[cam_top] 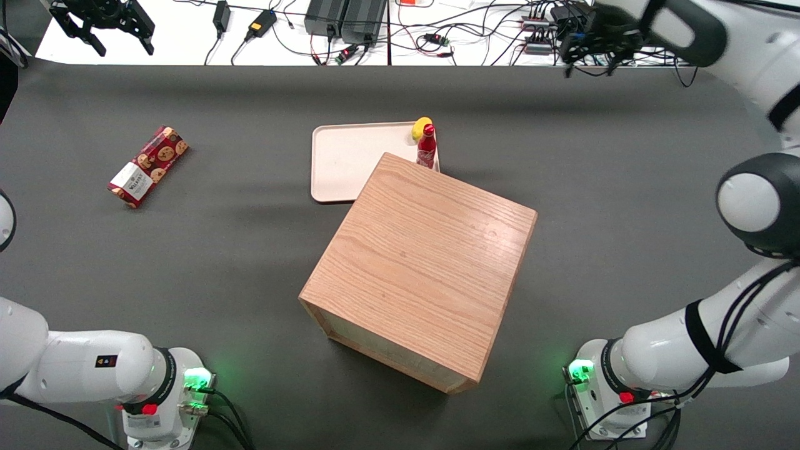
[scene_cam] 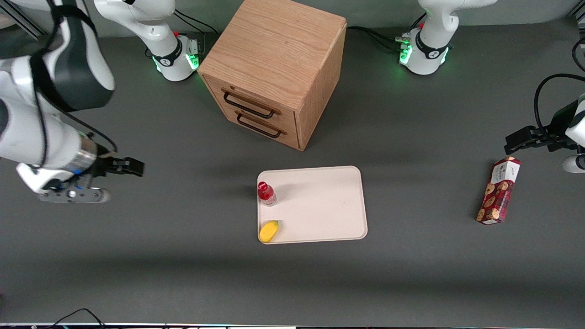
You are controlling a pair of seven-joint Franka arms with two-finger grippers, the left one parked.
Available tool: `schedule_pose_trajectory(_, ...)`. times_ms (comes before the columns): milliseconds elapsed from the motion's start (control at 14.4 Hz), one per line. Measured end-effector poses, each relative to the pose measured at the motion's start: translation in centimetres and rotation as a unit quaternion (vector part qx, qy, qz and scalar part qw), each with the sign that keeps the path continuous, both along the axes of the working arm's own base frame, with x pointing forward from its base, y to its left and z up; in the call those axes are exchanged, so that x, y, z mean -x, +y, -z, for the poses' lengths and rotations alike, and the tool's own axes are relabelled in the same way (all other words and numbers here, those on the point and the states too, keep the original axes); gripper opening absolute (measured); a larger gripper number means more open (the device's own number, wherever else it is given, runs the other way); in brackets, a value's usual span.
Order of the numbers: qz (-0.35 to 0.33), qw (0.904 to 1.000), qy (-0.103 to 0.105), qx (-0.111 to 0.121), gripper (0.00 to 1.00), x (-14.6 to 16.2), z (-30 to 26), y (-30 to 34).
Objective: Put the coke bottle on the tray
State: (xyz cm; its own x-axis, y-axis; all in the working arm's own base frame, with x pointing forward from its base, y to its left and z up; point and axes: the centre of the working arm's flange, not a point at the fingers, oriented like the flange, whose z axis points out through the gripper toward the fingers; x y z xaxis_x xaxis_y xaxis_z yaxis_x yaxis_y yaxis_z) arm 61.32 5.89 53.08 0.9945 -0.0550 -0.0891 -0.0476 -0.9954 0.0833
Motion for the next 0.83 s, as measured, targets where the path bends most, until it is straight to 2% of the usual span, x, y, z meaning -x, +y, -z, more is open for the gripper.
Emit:
schedule_pose_trajectory(348,0.03,0.9987,-0.036,-0.02,1.0,4.2,-5.7,-7.4)
schedule_pose_trajectory(557,0.035,0.9983,-0.039,-0.023,1.0,6.0,-6.3,-8.0)
schedule_pose_trajectory(835,0.026,0.9985,-0.041,-0.025,1.0,6.8,-6.5,-7.7)
